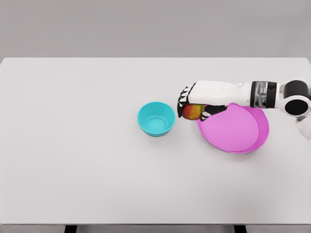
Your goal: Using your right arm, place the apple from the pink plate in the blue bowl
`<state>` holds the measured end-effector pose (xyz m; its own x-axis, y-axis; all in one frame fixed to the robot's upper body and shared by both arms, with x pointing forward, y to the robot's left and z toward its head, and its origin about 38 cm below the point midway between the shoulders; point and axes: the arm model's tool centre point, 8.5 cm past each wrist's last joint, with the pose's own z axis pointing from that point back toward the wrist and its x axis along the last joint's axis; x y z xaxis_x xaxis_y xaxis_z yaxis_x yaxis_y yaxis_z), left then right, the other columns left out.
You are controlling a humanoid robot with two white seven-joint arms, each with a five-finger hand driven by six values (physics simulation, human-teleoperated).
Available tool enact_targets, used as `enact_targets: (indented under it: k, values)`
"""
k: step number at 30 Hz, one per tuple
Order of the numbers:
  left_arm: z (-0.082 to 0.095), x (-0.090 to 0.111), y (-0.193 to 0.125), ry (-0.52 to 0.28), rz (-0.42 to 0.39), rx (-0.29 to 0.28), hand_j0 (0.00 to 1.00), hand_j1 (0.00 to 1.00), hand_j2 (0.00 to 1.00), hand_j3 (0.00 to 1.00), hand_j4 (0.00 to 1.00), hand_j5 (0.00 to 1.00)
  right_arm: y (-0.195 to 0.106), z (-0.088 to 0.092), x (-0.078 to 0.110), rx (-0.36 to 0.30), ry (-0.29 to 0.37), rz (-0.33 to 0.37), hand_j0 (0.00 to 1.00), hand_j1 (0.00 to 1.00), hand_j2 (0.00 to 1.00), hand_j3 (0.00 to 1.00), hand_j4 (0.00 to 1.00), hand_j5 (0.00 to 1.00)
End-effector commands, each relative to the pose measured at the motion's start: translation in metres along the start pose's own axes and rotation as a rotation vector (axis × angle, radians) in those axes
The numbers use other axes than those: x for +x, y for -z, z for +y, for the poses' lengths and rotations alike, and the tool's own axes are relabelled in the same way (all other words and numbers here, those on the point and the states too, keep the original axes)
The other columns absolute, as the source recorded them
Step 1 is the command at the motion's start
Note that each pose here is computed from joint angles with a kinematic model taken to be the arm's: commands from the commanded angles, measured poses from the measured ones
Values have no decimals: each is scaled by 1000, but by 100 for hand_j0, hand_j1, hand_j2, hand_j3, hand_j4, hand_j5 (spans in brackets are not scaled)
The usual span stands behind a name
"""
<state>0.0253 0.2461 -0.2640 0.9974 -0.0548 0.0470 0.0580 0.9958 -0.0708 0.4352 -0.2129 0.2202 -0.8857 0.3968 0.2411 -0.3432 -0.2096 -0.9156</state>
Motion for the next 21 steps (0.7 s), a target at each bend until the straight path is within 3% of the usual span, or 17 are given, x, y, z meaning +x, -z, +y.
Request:
enact_targets:
  k: [1, 10, 17, 21]
  values:
    - [0, 0, 0, 0, 0, 0, 100, 100, 100, 100, 100, 100, 14, -3, 7, -20, 2, -33, 49, 49, 49, 49, 49, 49]
    - [0, 1, 0, 0, -2, 0, 100, 100, 100, 100, 100, 100, 63, -10, 24, -33, -44, -93, 50, 50, 50, 50, 50, 50]
    - [0, 0, 0, 0, 0, 0, 100, 100, 100, 100, 100, 100, 81, -11, 11, -21, -30, -59, 50, 50, 50, 50, 50, 50]
    - [0, 0, 0, 0, 0, 0, 100, 100, 100, 100, 100, 100, 88, -1, 2, 11, -11, -36, 50, 50, 50, 50, 50, 50]
